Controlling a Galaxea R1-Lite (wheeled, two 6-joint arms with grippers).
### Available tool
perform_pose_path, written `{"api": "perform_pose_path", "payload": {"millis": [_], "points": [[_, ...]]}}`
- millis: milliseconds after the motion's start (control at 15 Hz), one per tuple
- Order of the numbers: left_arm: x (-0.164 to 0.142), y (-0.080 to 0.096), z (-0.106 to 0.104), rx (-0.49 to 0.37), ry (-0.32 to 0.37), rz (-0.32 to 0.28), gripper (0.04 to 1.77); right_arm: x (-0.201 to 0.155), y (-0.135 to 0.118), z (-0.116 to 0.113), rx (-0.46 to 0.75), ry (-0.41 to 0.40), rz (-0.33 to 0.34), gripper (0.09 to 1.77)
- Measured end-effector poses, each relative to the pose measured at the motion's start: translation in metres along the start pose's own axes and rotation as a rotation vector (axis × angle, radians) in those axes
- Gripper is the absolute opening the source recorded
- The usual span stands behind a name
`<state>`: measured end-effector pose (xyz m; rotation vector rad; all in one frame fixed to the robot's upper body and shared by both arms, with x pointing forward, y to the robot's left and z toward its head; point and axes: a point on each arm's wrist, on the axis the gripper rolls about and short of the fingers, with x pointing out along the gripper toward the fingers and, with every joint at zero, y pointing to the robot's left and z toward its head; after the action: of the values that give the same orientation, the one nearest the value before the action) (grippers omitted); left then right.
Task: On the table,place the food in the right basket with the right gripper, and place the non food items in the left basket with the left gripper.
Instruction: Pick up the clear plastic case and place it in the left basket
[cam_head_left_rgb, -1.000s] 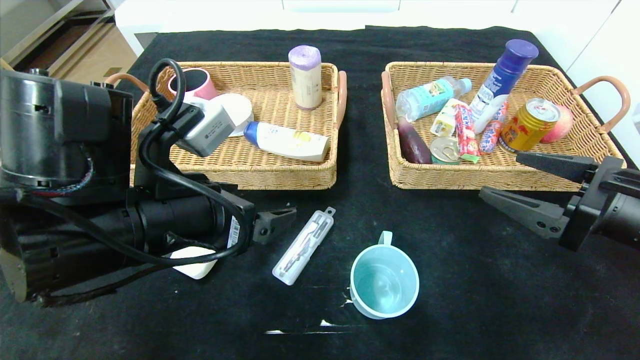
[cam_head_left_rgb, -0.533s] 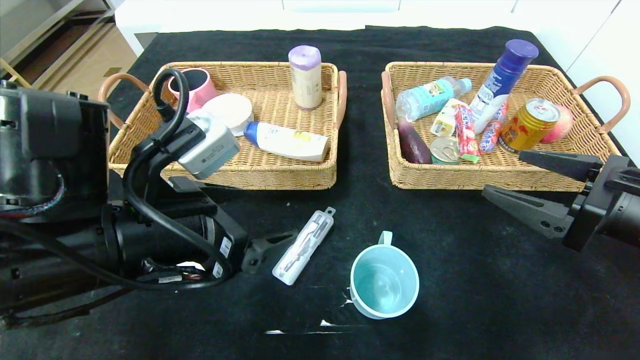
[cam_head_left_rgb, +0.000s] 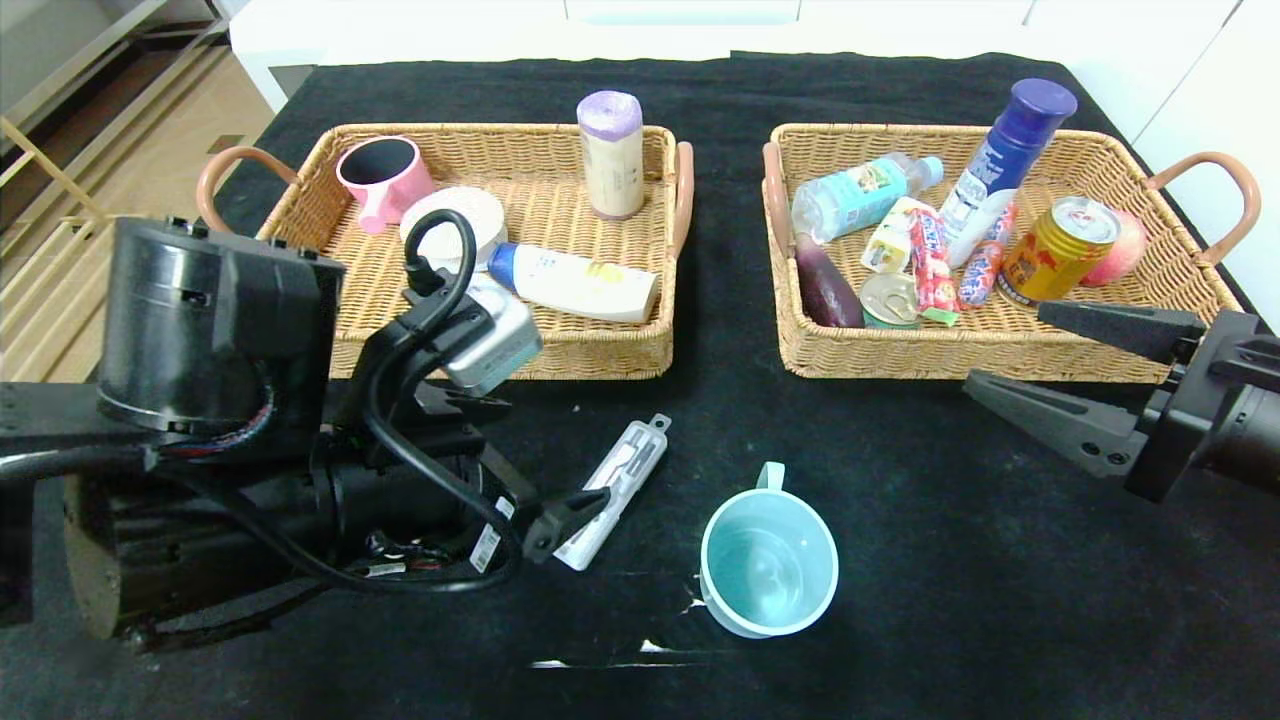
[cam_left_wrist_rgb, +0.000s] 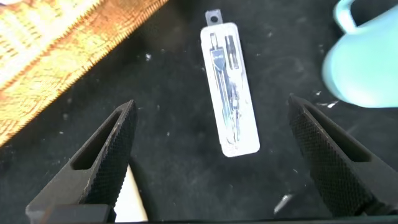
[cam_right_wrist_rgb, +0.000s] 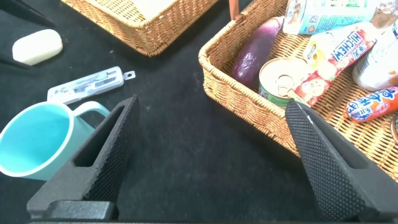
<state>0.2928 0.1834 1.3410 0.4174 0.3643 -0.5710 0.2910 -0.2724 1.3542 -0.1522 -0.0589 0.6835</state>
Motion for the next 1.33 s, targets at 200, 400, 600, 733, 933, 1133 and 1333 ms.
{"api": "perform_pose_path", "payload": {"millis": [200,400,600,733,933,1133,1333], "points": [[0.012,-0.007,-0.004,-0.006,0.042,-0.003,1.72,0.0,0.0,0.0,0.0,-0.001,0.0,1.71],[0.024,-0.011,-0.006,-0.028,0.052,0.003,1.72,0.0,0.0,0.0,-0.001,-0.002,0.0,1.71],[0.037,-0.014,-0.007,-0.04,0.037,0.037,1.72,0.0,0.0,0.001,-0.001,-0.002,0.0,1.71],[0.044,-0.015,-0.008,-0.044,0.034,0.059,1.72,0.0,0.0,0.0,-0.001,-0.002,-0.001,1.71],[0.053,-0.017,-0.012,-0.05,0.048,0.061,1.72,0.0,0.0,0.0,0.0,-0.002,-0.001,1.71],[0.063,-0.018,-0.015,-0.056,0.055,0.062,1.72,0.0,0.0,0.0,-0.001,-0.002,-0.001,1.71],[0.07,-0.019,-0.016,-0.082,0.047,0.069,1.72,0.0,0.0,0.0,-0.001,-0.001,-0.002,1.71]]}}
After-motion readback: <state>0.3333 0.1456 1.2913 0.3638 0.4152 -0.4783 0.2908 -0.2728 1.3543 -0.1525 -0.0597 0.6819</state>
